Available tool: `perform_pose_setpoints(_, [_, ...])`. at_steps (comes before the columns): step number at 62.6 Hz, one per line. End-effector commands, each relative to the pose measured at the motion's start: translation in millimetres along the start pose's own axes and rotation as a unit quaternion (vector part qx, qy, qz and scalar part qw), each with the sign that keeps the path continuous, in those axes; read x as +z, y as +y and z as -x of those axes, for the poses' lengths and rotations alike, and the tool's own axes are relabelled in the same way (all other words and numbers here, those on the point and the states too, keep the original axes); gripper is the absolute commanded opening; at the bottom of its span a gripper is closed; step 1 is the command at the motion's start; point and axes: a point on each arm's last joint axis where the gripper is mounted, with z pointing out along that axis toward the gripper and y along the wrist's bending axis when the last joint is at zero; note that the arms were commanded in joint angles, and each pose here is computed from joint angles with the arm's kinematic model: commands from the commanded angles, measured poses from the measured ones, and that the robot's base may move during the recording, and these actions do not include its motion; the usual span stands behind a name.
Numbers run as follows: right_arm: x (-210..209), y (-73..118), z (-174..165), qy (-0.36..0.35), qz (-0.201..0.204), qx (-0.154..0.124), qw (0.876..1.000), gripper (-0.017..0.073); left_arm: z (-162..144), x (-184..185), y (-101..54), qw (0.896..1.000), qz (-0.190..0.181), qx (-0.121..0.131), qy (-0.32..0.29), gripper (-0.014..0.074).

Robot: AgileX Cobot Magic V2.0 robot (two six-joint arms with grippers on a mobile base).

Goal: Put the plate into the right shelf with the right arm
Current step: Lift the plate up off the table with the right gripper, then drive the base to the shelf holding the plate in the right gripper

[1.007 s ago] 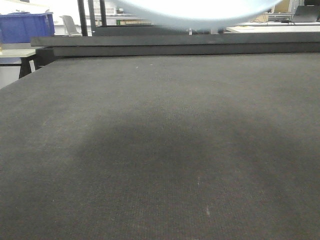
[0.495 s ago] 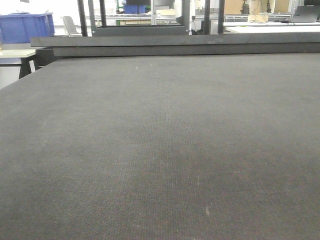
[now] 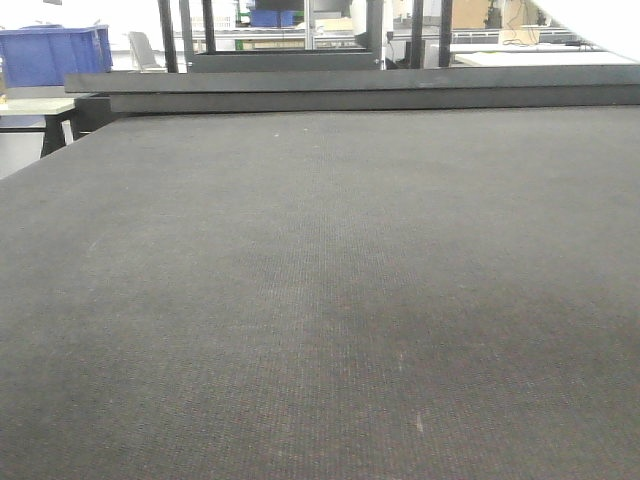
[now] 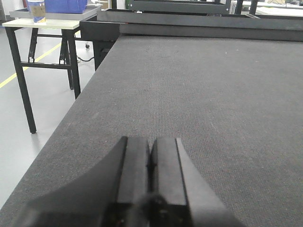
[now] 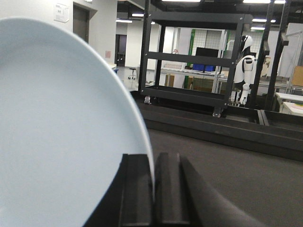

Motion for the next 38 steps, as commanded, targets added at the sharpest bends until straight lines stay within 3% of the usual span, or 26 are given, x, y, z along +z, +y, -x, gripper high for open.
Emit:
perform_pose_setpoints(1, [0.4,-3.9,18.6,-0.068,-0.022,-0.009,0.997,0.0056,4.7,-0.2,0.3,0.999,0.002,-0.005,-0.040,-0.0047])
perform_pose_setpoints(38, [0.4,-3.9,18.6,-0.068,-0.022,-0.009,0.997,0.0056,4.7,-0.2,0.3,0.999,0.002,-0.005,-0.040,-0.0047])
